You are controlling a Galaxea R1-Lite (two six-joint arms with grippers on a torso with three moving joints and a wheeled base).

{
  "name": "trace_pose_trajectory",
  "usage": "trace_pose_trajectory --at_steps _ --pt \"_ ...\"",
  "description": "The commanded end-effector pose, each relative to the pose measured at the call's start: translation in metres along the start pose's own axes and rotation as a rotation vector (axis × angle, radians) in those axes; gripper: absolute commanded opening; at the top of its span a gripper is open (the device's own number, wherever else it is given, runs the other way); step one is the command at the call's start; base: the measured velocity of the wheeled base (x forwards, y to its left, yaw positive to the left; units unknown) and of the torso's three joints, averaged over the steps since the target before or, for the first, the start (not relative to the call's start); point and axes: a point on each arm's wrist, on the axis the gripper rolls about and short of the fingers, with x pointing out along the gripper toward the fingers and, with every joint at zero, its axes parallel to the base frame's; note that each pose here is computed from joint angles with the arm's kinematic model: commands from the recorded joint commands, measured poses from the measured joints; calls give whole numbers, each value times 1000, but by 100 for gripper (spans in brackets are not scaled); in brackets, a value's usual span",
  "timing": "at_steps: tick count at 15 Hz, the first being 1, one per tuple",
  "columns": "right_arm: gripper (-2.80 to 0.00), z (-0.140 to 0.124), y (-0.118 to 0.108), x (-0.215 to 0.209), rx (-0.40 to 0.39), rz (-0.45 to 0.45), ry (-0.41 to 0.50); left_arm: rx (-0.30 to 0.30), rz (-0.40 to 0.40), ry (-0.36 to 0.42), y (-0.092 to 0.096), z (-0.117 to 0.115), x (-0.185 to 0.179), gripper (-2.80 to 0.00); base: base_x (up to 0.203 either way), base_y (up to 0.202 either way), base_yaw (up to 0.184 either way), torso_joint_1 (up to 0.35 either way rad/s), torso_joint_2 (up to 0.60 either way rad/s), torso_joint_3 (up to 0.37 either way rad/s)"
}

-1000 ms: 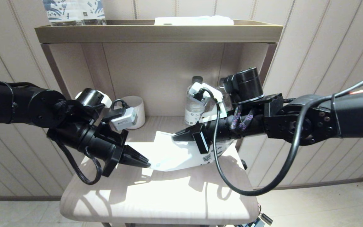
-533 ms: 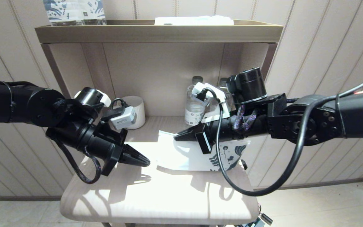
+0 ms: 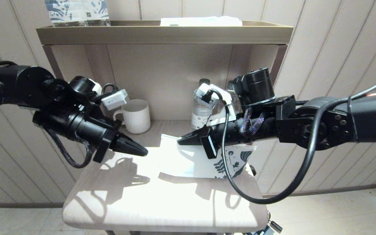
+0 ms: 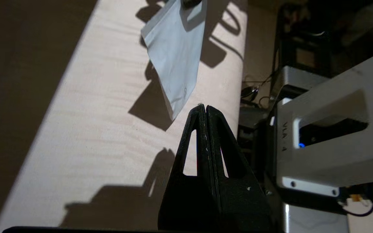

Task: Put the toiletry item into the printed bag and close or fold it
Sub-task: Close the strorage bag and place it on the desk

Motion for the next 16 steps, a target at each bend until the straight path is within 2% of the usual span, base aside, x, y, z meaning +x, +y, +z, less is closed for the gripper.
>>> trace_pose_trajectory --at_steps 1,3,5,6,7,9,10,12,13,14,15,16 --pt "-280 0 -1 4 -3 7 0 -75 -45 -16 7 9 -8 -280 0 0 0 0 0 0" --pt "-280 0 -2 7 -2 9 0 -168 -104 -31 5 22 -19 -280 0 0 0 0 0 0" --pt "-280 -1 -2 7 0 7 3 -185 -99 -42 2 25 -28 -280 0 0 0 0 0 0" --pt "-280 -2 -2 6 2 7 6 -206 -59 -20 -1 21 -37 -280 0 0 0 0 0 0" --pt "-280 -2 -2 6 3 7 7 -202 2 11 -7 21 -49 -280 0 0 0 0 0 0" --pt "-280 -2 -1 5 4 9 6 -199 90 25 -28 25 -71 -280 0 0 0 0 0 0" --pt "-280 -1 -1 5 2 11 4 -217 106 27 -37 22 -78 -280 0 0 0 0 0 0" --pt "-280 1 3 10 -3 25 1 -307 97 34 -51 1 -80 -280 0 0 0 0 0 0" --pt "-280 1 4 10 -3 25 2 -332 97 21 -57 -11 -79 -280 0 0 0 0 0 0" --pt "-280 1 4 10 -4 23 1 -319 123 -5 -59 -19 -80 -280 0 0 0 0 0 0" --pt "-280 2 4 9 -5 22 0 -269 176 -44 -55 -22 -82 -280 0 0 0 0 0 0" --pt "-280 2 4 9 -6 21 -1 -252 230 -78 -50 -24 -89 -280 0 0 0 0 0 0"
